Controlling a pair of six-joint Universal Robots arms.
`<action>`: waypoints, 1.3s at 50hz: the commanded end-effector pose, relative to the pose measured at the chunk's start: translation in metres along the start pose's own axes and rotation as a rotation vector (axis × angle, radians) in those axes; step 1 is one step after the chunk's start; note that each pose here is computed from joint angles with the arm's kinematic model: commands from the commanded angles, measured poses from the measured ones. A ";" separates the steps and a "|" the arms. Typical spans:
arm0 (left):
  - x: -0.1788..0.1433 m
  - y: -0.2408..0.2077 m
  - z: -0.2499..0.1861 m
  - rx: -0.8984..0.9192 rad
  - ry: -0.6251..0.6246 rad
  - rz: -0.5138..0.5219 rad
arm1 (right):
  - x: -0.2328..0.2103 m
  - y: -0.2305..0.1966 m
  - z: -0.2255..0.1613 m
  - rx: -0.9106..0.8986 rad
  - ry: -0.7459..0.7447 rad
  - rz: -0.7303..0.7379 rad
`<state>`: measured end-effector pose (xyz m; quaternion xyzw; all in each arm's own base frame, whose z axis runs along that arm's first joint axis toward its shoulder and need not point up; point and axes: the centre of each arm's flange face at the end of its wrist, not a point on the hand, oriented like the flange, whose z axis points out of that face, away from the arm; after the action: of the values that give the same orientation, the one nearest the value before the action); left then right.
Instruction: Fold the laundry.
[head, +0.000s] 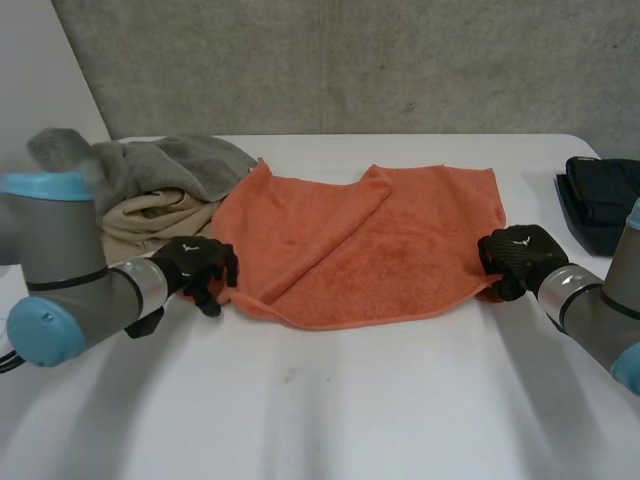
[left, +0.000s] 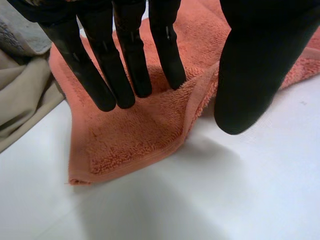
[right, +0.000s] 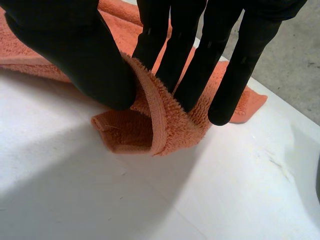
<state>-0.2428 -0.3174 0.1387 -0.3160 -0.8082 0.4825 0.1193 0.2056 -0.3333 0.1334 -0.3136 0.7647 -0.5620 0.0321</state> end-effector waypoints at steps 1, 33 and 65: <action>0.014 0.002 0.012 -0.004 0.009 0.025 | 0.002 0.000 -0.002 -0.005 0.003 0.009; 0.001 -0.050 -0.010 0.155 -0.229 0.242 | 0.038 0.011 0.018 -0.213 0.091 0.354; 0.055 0.013 -0.132 -0.382 0.042 0.600 | 0.054 -0.016 -0.120 -0.561 -0.269 -0.598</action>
<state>-0.2111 -0.1838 0.1988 -0.5425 -0.7582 0.3559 -0.0649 0.1264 -0.2645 0.2198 -0.5415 0.7778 -0.3112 -0.0707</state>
